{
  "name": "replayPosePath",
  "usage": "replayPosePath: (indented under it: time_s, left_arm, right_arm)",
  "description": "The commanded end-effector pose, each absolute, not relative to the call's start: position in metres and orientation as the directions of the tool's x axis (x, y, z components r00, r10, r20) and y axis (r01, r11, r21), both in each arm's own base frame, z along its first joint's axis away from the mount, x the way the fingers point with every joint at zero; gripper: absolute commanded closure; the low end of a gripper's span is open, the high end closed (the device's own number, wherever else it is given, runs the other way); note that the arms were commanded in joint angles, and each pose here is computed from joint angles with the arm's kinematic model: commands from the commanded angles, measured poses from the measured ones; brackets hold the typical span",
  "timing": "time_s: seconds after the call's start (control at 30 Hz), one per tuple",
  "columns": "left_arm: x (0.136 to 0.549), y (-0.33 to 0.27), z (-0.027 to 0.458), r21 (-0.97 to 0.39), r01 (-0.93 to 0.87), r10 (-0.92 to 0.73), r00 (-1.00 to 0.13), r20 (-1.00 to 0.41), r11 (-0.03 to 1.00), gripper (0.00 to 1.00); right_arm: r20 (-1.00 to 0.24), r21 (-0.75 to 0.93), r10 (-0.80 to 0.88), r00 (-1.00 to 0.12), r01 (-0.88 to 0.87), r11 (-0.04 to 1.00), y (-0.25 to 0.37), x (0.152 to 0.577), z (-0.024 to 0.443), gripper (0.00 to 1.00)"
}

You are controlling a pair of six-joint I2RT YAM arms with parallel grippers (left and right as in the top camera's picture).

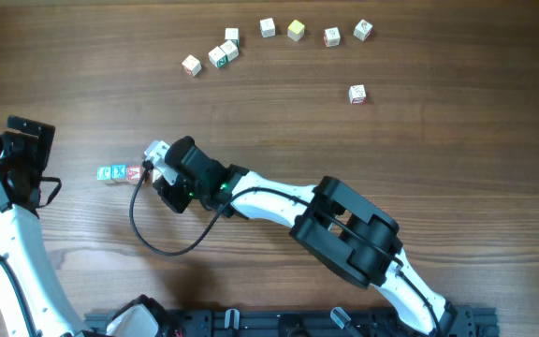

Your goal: Form a horizontal line

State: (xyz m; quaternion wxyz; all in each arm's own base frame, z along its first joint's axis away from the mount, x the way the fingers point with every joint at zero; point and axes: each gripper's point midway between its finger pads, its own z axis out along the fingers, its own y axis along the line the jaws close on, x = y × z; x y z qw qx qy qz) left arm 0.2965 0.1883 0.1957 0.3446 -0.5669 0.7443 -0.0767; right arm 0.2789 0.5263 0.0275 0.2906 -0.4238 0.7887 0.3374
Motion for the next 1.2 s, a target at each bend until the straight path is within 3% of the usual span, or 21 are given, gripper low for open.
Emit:
replayPosePath:
  time_s: [0.0,0.17,0.47,0.67,1.17]
  left_arm:
    - [0.299,0.190,0.203,-0.521,-0.783,-0.897,-0.106,-0.428,0.341,0.00]
    - [0.299,0.190,0.203,-0.521,-0.783,-0.897,-0.106,-0.428,0.341,0.00]
    - [0.299,0.190,0.203,-0.521,-0.783,-0.897,-0.106,-0.428,0.341,0.00]
    - [0.299,0.190,0.203,-0.521,-0.783,-0.897,-0.106,-0.428,0.341,0.00]
    - [0.299,0.190,0.203,-0.521,-0.783,-0.897,-0.106,-0.428,0.341,0.00]
  right_arm:
    - [-0.747,0.261,-0.483,-0.457,-0.870,0.418,0.528,0.281,0.015,0.95]
    - [-0.754,0.260,-0.477,-0.451,-0.872,0.414,0.530,0.281,0.021,0.96]
    - [-0.770,0.257,-0.455,-0.448,-0.870,0.422,0.520,0.285,0.079,0.96]
    - [-0.722,0.200,-0.497,-0.481,-0.833,0.516,0.501,0.295,0.061,0.96]
    - [-0.671,0.218,-0.521,-0.528,-0.812,0.542,0.498,0.294,0.006,0.95]
